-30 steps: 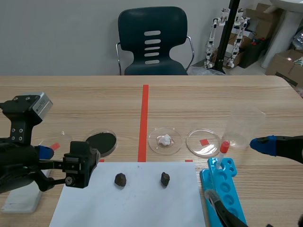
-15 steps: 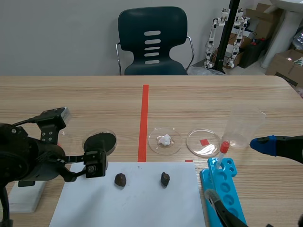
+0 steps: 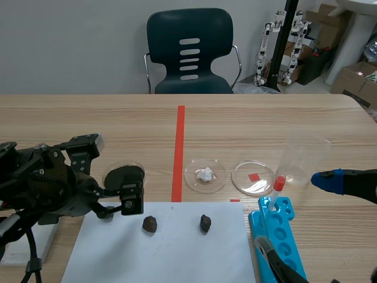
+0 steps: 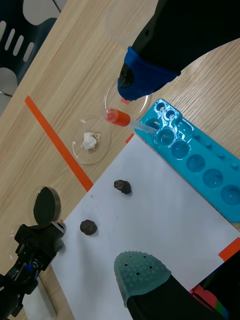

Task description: Pick up the left mineral with the left hand

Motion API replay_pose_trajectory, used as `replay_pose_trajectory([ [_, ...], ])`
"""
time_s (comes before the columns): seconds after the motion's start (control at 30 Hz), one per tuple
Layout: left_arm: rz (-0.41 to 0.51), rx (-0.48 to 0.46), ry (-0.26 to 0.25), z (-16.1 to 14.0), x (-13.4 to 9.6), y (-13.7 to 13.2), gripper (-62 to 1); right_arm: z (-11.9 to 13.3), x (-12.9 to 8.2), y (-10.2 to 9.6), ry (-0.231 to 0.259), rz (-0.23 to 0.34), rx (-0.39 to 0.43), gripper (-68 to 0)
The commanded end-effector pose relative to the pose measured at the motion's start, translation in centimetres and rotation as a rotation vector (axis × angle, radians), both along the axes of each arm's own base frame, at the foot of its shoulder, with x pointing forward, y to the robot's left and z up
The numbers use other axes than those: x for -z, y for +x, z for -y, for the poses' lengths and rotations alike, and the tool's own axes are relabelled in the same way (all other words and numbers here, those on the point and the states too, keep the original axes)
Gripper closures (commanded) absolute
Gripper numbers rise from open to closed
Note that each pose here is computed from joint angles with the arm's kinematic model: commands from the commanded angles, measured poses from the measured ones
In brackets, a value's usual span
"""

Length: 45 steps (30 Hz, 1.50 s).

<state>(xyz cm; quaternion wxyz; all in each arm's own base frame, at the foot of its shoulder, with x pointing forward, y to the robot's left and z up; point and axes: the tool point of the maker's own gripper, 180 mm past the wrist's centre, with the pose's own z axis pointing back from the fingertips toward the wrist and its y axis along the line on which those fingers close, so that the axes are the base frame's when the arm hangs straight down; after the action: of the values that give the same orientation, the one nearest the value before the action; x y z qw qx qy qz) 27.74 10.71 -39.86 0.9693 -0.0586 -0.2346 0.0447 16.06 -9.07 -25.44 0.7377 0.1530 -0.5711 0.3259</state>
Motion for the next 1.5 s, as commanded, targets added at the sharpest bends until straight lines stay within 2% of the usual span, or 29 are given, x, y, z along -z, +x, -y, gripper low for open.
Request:
replay_pose_trajectory([
  [0.0,0.012,-0.006,0.019,-0.1,-0.4,0.7,-62.3,0.1,-0.5,0.4,0.01,0.021,0.006,-63.8],
  [0.1,0.0,-0.012,0.053,-0.6,-0.2,0.8,-62.3,0.1,-0.5,0.4,0.01,0.021,0.006,-63.8],
  [0.5,0.002,-0.01,0.11,-0.5,0.3,1.2,-62.3,0.1,-0.5,0.4,0.01,0.021,0.006,-63.8],
  [0.73,0.0,-0.01,0.113,-0.4,0.2,1.5,-62.3,0.1,-0.5,0.4,0.01,0.021,0.006,-63.8],
  [1.13,-0.073,-0.019,0.14,-1.3,1.5,1.0,-62.3,0.1,-0.5,0.4,0.01,0.021,0.006,-63.8],
  [1.17,-0.075,-0.018,0.14,-1.3,1.6,1.0,-61.7,0.1,-0.5,0.4,0.01,0.021,0.006,-63.8],
  [1.33,-0.075,-0.018,0.14,-1.3,1.6,1.0,-48.5,0.1,-0.5,0.4,0.01,0.021,0.006,-63.8],
  [1.47,-0.075,-0.018,0.14,-1.3,1.6,1.0,-44.0,0.1,-0.5,0.4,0.01,0.021,0.006,-63.8],
])
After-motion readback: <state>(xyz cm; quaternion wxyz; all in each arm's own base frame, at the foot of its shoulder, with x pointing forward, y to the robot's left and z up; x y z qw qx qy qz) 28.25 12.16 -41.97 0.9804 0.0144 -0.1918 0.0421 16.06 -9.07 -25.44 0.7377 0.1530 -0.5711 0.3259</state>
